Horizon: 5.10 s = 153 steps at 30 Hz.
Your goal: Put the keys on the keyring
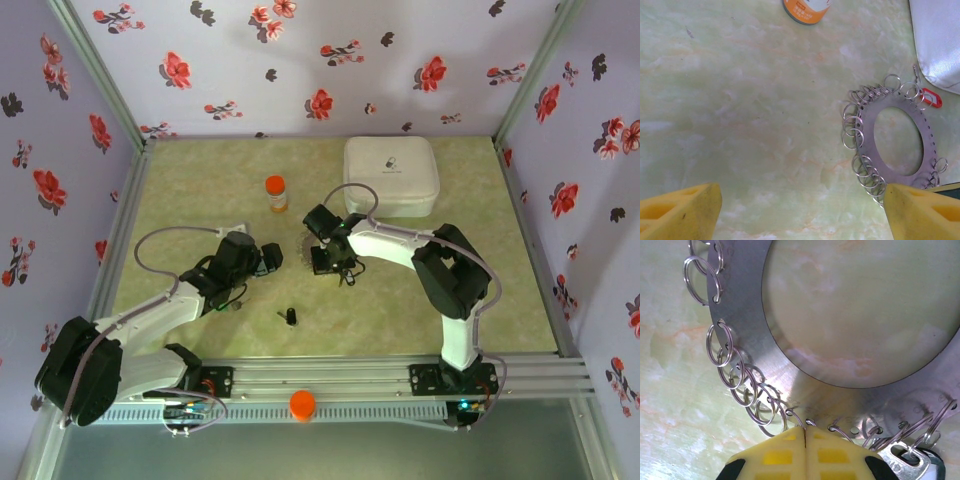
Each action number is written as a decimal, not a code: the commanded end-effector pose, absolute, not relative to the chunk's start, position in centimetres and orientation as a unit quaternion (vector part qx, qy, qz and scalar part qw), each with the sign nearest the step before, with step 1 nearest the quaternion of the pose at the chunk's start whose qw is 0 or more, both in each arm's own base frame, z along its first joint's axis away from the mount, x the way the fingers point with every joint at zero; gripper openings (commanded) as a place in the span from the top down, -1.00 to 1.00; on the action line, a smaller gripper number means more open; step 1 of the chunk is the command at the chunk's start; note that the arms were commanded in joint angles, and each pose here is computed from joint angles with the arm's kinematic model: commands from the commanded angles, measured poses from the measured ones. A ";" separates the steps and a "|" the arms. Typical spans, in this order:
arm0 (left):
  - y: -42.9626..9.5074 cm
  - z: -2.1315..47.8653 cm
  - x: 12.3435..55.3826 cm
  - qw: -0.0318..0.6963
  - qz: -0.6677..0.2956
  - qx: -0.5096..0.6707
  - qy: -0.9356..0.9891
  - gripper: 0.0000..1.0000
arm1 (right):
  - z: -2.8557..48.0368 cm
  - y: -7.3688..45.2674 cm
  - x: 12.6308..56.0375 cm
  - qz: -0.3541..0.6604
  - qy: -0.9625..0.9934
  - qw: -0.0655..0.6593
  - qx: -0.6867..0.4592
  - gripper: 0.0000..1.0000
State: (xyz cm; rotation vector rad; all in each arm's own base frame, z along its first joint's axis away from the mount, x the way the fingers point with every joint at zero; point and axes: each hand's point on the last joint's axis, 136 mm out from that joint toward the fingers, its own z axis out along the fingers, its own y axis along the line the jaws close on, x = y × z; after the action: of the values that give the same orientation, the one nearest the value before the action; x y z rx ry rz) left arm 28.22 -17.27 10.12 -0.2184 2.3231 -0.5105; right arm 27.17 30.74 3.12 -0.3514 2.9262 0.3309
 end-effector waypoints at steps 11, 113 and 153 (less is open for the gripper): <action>-17.1 10.4 28.5 0.372 -0.187 -0.087 0.905 -0.68 | 5.1 29.9 26.0 0.020 0.971 0.104 -0.214 1.00; -16.9 11.6 28.6 0.393 -0.176 -0.060 0.900 -0.68 | 5.9 29.2 24.3 0.065 0.960 0.120 -0.246 1.00; -25.9 25.3 24.5 0.521 -0.242 0.451 0.683 0.15 | 28.5 32.9 21.9 0.433 0.615 0.446 -0.485 1.00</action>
State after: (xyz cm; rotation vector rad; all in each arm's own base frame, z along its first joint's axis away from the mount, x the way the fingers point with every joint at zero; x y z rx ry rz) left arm 27.20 -24.42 27.10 0.9443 1.7171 -0.4522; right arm 23.12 32.77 25.03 -1.1469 1.7275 1.0254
